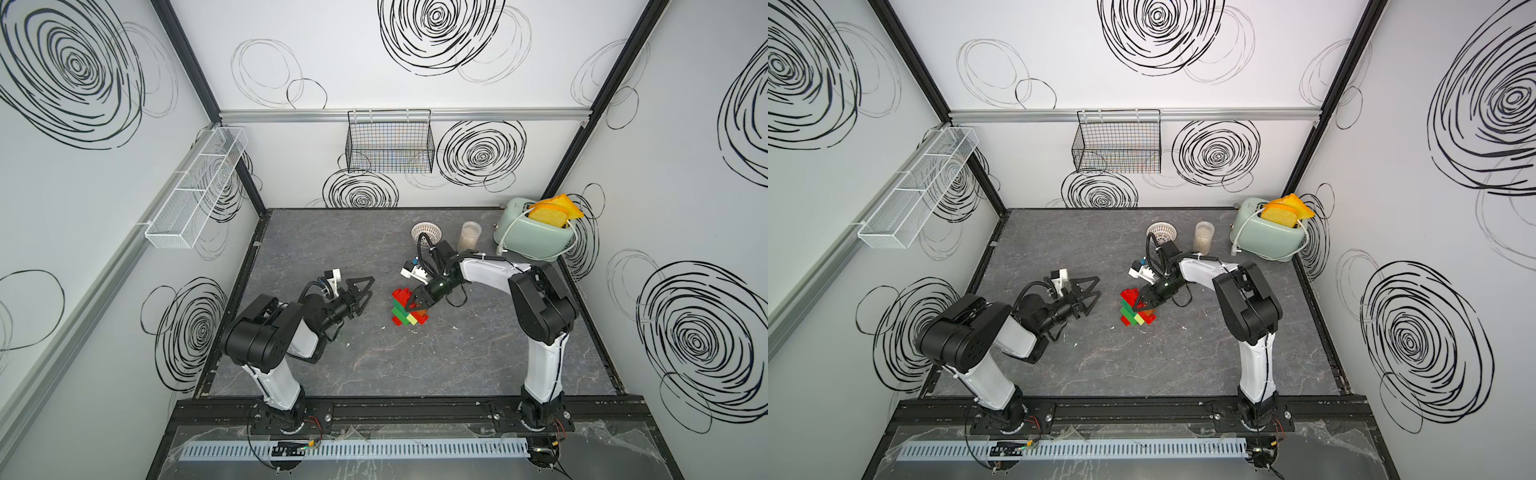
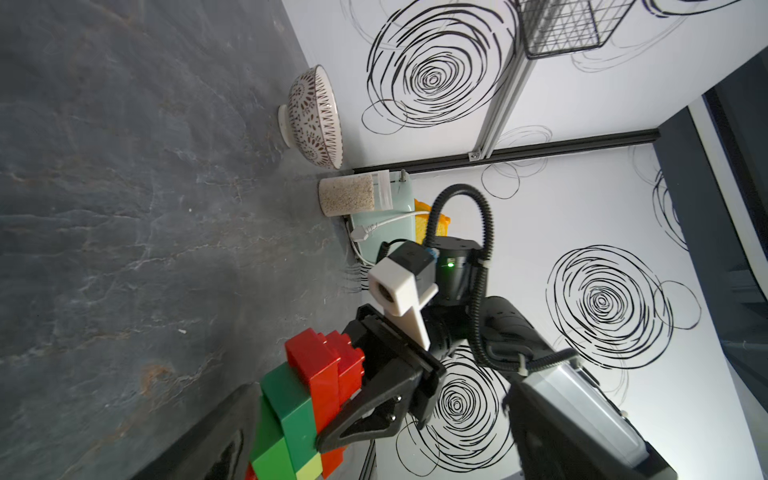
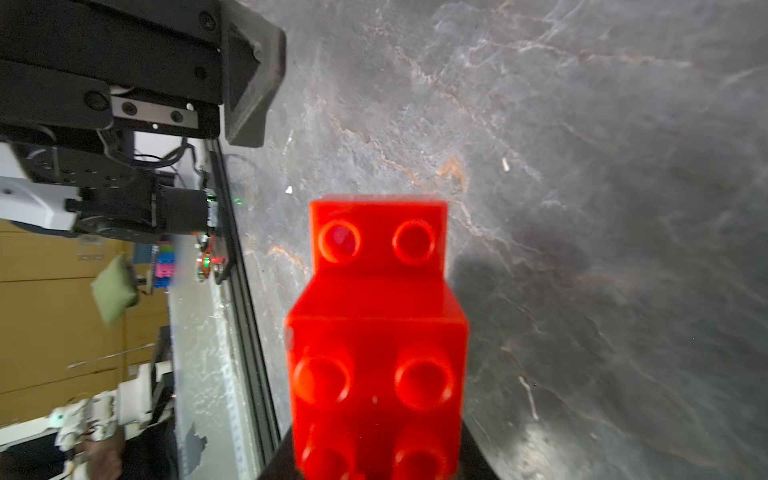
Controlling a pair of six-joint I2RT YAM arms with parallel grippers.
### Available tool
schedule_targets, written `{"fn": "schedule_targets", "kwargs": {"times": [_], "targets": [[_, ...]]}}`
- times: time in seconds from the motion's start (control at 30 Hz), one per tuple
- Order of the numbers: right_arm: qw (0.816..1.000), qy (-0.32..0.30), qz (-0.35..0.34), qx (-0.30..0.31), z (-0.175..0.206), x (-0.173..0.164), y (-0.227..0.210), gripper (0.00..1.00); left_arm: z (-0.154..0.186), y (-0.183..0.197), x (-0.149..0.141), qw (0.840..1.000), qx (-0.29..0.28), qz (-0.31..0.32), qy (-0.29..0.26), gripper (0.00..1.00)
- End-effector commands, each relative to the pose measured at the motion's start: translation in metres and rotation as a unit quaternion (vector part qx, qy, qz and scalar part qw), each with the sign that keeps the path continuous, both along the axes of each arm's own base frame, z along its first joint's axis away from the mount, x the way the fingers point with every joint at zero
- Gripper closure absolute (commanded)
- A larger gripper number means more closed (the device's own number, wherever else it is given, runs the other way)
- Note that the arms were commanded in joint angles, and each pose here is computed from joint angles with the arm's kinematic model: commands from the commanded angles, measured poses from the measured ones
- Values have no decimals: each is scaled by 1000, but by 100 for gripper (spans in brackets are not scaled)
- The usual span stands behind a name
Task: Assemble a heart with lego
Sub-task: Adjust the lego brick at the center of the board.
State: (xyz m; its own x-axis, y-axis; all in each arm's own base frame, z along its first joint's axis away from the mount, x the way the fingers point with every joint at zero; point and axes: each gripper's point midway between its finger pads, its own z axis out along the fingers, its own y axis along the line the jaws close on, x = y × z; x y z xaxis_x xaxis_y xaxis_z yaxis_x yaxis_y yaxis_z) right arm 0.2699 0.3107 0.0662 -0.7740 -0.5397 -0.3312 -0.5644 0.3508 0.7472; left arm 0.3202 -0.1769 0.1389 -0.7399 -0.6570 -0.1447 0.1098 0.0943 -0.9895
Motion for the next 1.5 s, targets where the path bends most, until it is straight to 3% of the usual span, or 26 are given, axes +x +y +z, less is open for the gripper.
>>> {"fn": "schedule_targets", "kwargs": {"times": [0.0, 0.3, 0.57, 0.93, 1.1, 1.3, 1.47], "targets": [[991, 61, -7, 120, 20, 1, 6, 70, 33, 11, 1, 998, -1, 20, -62, 3], [987, 101, -56, 109, -5, 4, 0, 66, 50, 23, 2, 995, 55, 47, -75, 3], [985, 119, -91, 90, -24, 10, -6, 60, 51, 21, 6, 993, 98, 33, -64, 3], [987, 88, -129, 41, -45, 22, -16, 36, 53, 27, 2, 990, 119, 45, -64, 3], [985, 69, -154, 30, -45, 27, -30, 29, 42, 32, 5, 987, 145, 57, -45, 3], [981, 29, -191, -13, -52, 29, -57, 20, 30, 55, 23, 972, 214, 97, 4, 3], [968, -36, -229, -91, -60, 31, -86, 14, 16, 106, 43, 936, 291, 181, 84, 3]]}}
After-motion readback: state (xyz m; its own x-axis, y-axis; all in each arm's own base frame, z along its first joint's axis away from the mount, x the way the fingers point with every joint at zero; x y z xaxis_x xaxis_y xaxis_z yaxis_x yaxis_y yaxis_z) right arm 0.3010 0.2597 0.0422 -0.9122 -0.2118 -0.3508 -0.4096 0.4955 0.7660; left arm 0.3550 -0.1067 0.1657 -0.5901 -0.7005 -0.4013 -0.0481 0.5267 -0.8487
